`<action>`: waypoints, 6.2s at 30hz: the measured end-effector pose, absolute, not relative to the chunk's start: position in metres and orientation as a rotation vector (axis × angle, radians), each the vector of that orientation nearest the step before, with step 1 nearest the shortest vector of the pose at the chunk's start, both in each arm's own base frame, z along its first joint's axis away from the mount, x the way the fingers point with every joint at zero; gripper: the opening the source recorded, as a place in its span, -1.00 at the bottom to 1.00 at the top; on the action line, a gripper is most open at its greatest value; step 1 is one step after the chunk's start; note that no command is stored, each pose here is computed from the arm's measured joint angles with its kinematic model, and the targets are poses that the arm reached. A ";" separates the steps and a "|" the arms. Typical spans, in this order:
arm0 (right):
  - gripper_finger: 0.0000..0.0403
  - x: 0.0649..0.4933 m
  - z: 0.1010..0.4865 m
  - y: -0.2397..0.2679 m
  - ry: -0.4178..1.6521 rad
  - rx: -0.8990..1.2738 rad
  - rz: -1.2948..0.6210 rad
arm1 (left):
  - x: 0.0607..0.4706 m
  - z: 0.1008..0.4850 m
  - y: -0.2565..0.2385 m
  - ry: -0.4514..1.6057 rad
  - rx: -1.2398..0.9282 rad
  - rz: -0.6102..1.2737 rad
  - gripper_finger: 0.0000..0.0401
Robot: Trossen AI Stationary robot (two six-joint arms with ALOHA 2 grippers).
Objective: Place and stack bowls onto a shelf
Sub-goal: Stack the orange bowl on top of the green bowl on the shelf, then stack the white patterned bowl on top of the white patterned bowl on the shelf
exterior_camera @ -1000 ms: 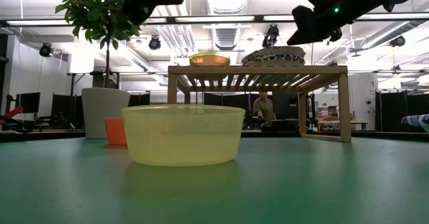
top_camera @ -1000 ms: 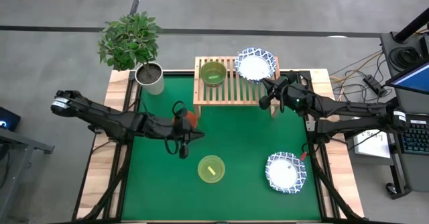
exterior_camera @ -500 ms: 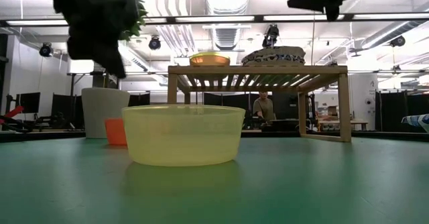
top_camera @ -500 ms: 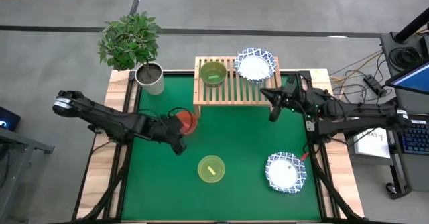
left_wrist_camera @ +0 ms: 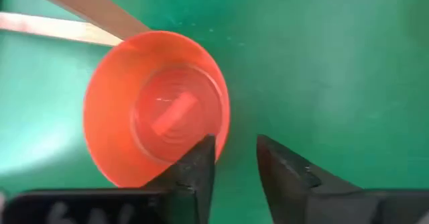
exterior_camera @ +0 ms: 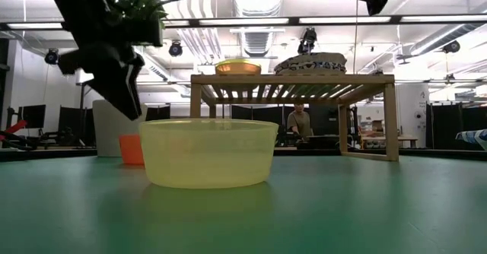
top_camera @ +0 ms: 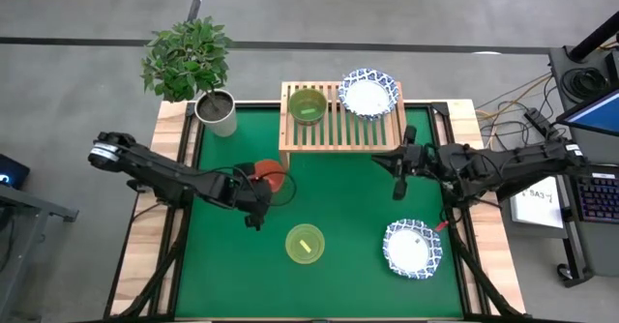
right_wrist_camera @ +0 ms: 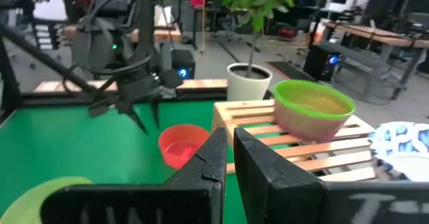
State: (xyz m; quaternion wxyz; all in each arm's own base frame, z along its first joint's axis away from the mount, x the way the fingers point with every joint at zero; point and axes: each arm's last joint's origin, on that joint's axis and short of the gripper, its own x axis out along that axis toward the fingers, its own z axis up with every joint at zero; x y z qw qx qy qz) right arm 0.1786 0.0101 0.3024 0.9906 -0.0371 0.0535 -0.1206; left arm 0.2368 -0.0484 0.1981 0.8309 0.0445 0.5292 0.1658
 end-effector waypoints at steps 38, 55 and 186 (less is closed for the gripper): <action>-0.91 0.190 0.307 0.016 0.177 -0.218 -0.210 | 0.277 0.185 -0.064 1.245 -0.039 0.188 -1.00; -0.91 0.190 0.308 0.016 0.174 -0.235 -0.205 | 0.320 0.338 -0.070 0.879 0.387 0.096 -1.00; -0.13 0.279 0.175 0.156 1.703 0.794 -0.669 | 0.175 0.255 -0.080 0.447 0.046 0.037 -0.76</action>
